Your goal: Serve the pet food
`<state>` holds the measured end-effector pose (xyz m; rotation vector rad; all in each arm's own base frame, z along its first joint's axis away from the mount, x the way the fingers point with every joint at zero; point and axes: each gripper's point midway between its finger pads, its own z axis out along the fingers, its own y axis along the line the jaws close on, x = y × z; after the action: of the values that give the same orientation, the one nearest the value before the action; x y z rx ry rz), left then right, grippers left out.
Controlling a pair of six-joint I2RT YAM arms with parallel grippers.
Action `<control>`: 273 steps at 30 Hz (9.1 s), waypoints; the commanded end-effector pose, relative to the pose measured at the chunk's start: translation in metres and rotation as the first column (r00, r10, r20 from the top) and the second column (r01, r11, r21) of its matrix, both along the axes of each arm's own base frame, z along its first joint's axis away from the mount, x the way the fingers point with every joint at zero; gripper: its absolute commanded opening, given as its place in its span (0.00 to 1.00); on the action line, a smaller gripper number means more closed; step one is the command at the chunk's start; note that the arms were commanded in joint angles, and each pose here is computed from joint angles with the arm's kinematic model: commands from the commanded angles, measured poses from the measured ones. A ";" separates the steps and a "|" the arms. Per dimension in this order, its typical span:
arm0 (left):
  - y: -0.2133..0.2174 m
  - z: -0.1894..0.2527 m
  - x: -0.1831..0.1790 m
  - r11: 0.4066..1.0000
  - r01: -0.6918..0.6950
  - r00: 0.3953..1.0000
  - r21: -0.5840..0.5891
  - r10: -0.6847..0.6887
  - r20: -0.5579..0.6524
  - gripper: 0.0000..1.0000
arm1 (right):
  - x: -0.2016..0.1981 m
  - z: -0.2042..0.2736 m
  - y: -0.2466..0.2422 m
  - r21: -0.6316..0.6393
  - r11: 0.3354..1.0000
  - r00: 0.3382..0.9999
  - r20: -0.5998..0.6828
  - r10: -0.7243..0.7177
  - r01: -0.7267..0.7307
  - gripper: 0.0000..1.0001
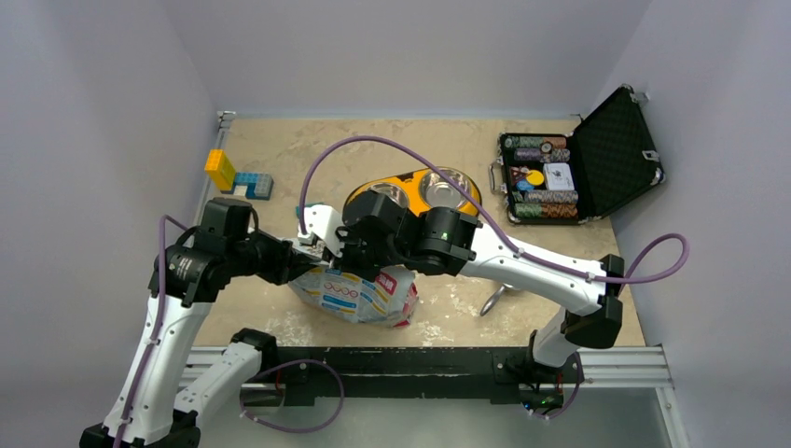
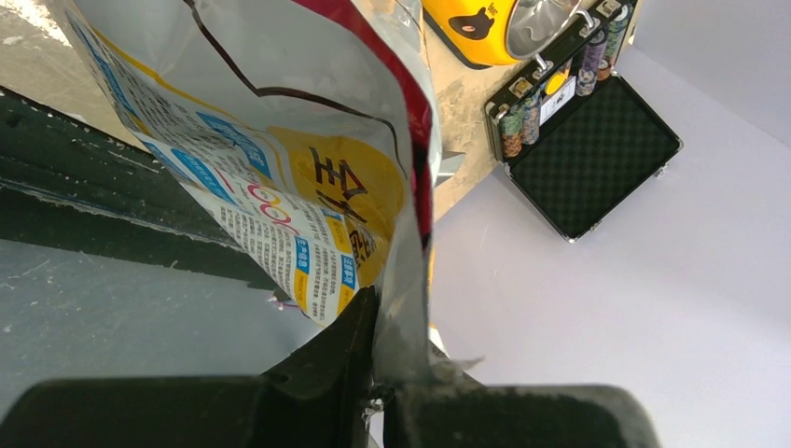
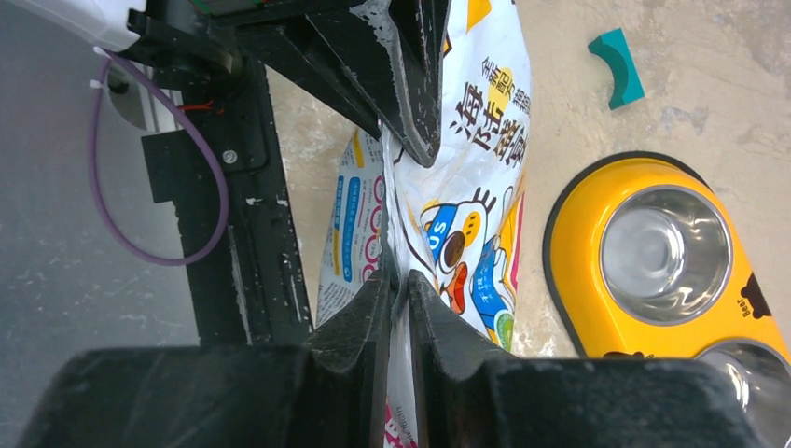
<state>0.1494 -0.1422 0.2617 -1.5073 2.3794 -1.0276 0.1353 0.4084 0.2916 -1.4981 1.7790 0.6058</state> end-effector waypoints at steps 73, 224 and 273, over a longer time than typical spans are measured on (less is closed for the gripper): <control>0.012 0.038 0.004 0.993 0.055 0.976 0.108 -0.077 0.203 0.00 | 0.010 -0.036 0.014 -0.150 0.985 0.983 0.147 0.109 -0.087 0.12; 0.128 0.119 0.000 0.649 -0.139 0.865 0.748 -0.288 0.411 0.00 | 0.054 0.157 0.056 0.468 0.774 0.897 -0.113 -0.427 0.427 0.00; 0.097 0.005 0.034 0.619 0.220 0.937 0.754 -0.350 0.014 0.51 | 0.067 0.100 0.029 0.316 0.754 0.817 -0.255 -0.518 0.576 0.00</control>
<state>0.1817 -0.0598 0.2675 -0.6020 2.5500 -0.1760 0.1975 0.4306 0.3132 -0.7502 2.1606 0.5499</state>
